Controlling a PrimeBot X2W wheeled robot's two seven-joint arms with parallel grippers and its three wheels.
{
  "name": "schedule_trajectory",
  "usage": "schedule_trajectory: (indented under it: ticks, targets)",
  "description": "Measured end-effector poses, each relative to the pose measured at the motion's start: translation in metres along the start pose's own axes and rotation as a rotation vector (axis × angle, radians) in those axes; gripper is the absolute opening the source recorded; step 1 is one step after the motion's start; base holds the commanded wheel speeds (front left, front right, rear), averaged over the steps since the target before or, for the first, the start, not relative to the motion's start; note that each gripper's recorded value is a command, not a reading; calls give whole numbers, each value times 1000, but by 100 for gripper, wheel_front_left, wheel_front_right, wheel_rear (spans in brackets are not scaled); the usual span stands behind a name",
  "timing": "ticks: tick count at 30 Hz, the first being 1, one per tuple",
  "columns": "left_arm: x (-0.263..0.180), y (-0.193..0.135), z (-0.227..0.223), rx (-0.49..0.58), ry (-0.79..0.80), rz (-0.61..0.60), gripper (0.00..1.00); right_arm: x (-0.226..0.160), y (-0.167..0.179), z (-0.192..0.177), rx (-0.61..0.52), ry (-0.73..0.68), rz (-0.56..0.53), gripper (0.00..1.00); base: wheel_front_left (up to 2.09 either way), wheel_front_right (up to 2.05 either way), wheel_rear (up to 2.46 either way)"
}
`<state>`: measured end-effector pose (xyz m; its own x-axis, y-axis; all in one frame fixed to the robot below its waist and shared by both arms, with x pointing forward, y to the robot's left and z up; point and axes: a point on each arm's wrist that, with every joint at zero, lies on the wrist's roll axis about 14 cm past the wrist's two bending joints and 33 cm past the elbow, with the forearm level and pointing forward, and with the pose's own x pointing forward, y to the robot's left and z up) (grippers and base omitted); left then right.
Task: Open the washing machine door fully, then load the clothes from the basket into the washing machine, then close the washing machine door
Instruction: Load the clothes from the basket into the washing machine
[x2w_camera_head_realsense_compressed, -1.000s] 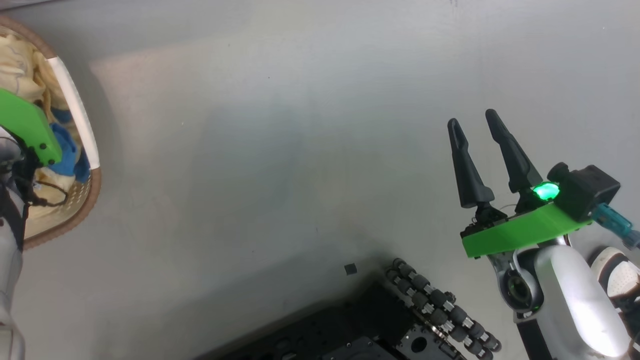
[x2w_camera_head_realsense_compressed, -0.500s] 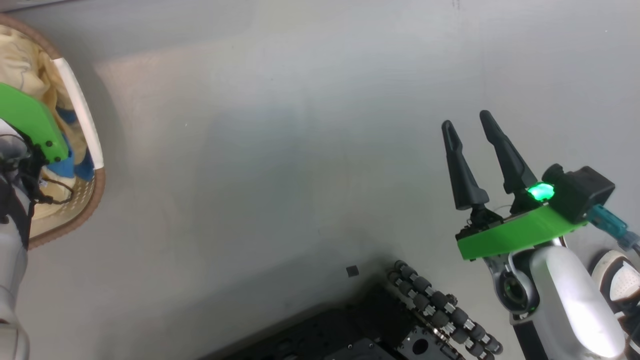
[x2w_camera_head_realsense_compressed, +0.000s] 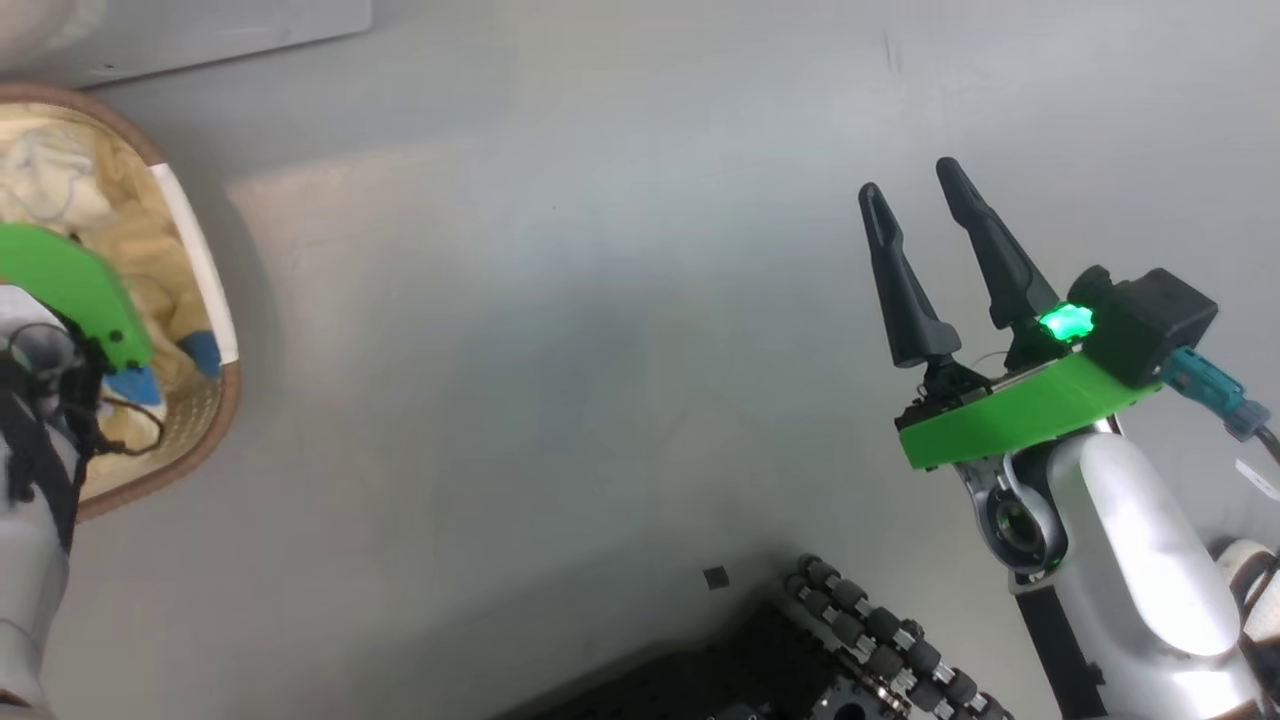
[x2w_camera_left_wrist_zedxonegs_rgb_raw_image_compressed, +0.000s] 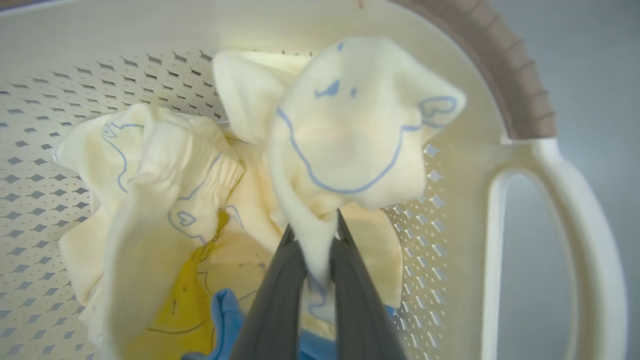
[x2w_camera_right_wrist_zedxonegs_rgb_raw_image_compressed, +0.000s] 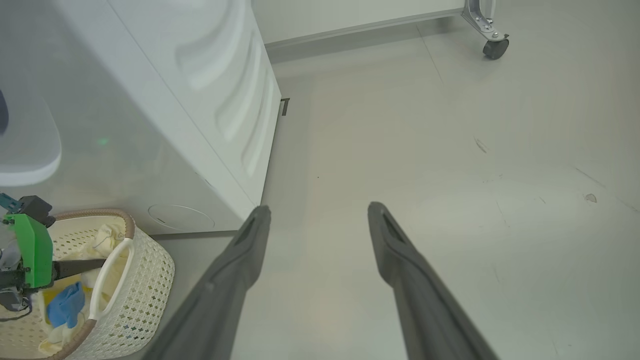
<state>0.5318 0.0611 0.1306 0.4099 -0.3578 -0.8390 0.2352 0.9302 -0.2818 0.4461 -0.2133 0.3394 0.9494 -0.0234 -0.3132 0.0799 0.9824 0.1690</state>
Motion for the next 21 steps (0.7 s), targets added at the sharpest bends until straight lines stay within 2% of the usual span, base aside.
schedule_trajectory:
  ticks: [8, 21]
  targets:
    - [-39, 6, 10, 15, -87, 22, 0, 0, 13, 21, -12, -55, 38, 100, 0, 0, 0]
    - [-119, 21, 47, 47, -371, 84, 0, -7, 42, 47, -12, -120, 124, 100, 0, 0, 0]
